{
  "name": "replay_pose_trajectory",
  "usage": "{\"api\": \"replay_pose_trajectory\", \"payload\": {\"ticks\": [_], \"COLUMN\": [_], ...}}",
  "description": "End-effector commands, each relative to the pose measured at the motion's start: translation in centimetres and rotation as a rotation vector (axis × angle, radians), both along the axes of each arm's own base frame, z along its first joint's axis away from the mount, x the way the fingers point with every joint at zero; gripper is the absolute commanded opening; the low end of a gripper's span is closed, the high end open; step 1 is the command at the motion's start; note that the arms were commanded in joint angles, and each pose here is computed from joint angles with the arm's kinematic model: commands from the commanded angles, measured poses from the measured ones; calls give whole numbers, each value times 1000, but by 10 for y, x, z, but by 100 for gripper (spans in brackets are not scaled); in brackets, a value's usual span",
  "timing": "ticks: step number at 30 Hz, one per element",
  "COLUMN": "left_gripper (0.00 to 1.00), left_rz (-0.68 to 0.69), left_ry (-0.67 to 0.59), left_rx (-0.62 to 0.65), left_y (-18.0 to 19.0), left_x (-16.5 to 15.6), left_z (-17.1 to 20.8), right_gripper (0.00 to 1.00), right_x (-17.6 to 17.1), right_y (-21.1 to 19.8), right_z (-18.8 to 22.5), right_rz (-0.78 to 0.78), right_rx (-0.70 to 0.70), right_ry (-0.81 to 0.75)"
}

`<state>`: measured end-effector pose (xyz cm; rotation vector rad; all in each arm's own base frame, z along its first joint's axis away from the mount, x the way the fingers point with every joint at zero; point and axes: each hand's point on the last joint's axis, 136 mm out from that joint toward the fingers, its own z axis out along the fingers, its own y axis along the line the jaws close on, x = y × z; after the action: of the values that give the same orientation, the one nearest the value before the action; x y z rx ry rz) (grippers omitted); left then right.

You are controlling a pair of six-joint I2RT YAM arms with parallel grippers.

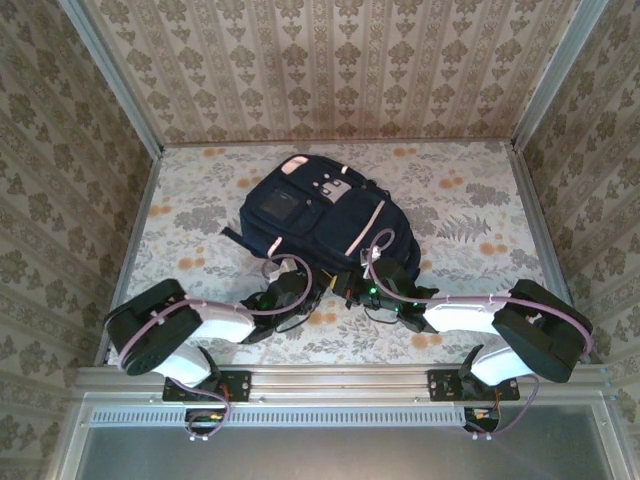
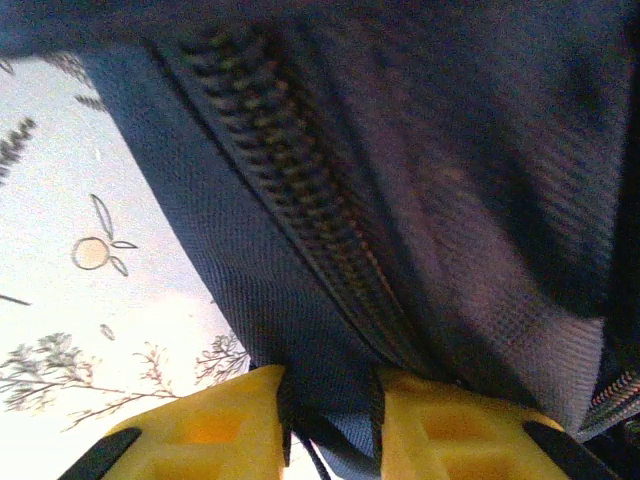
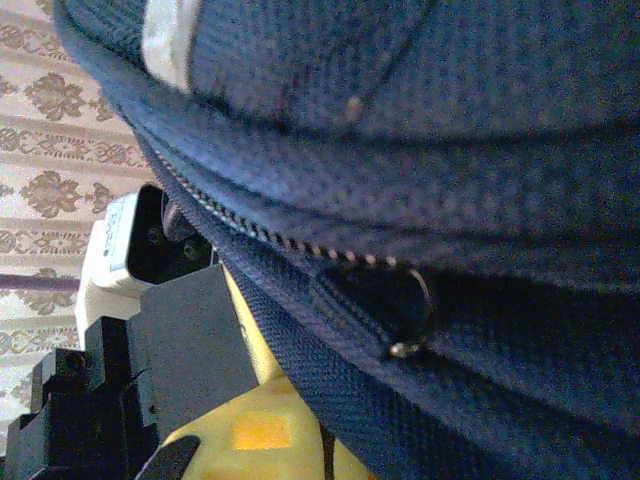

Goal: Pack the student bag
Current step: Zip the student bag at the center of the table.

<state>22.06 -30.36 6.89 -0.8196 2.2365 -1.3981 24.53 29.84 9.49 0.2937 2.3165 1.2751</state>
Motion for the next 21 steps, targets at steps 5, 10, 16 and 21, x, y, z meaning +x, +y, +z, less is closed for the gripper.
{"api": "replay_pose_trajectory", "payload": {"ticks": [5, 10, 16, 21], "left_gripper": [24, 32, 43, 41], "left_rz": [-34, -28, -62, -76], "left_ry": [23, 65, 78, 67], "left_rx": [-135, -117, -113, -135], "left_y": [-16, -11, -21, -35], "left_x": [-8, -13, -14, -8], "left_z": [-6, -24, -28, -23], "right_gripper": [0, 0, 0, 0], "right_x": [12, 14, 13, 14], "right_y": [1, -6, -8, -6], "right_z": [36, 35, 35, 35], "right_rz": [-35, -56, -56, -59], "right_rx": [83, 61, 63, 83], "right_ry": [-82, -83, -85, -76]}}
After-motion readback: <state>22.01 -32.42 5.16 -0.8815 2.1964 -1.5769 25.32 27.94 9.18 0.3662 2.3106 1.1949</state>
